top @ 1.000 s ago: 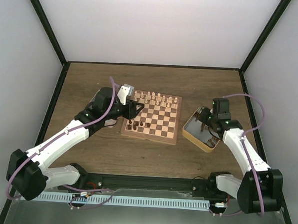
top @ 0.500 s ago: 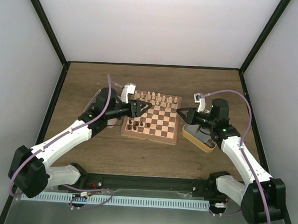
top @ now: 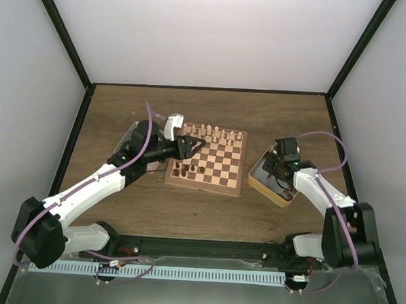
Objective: Set up the chess pieces on the board
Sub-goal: Pick up the chess piece from the storage box.
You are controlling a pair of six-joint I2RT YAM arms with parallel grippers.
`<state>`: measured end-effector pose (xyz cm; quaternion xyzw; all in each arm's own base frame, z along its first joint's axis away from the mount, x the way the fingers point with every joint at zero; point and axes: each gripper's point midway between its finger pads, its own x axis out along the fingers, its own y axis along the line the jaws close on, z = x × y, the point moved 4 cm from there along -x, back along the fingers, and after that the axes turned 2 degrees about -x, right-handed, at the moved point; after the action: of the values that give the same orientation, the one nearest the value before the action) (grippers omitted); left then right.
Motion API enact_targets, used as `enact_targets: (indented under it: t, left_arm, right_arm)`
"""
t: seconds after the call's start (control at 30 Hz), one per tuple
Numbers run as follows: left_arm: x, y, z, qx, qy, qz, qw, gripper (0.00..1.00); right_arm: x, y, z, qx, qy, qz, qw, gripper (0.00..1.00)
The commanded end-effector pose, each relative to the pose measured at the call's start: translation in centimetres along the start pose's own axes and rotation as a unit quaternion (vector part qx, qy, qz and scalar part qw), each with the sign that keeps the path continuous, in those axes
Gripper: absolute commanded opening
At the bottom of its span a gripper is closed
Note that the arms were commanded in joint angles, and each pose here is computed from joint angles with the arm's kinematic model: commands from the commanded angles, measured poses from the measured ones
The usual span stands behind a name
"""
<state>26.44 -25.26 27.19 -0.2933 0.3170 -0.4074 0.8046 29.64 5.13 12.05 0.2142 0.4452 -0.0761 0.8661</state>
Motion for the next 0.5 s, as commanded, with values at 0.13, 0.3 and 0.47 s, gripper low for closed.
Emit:
enact_targets:
  t: [0.13,0.3,0.47]
  left_arm:
    - [0.2,0.8,-0.4,0.013,0.002,0.016,1.0,0.55]
    - [0.2,0.9,-0.5,0.013,0.003,0.02,1.0,0.55]
    - [0.4,1.2,-0.6,0.014,0.006,0.025,1.0,0.55]
  right_arm:
    - [3.7,-1.4,-0.2,0.001,0.03,-0.069,0.997,0.43]
    - [4.6,-2.2,-0.4,0.005,0.031,-0.098,0.995,0.4]
    - [6.0,-2.4,-0.6,-0.002,0.037,-0.103,0.994,0.37]
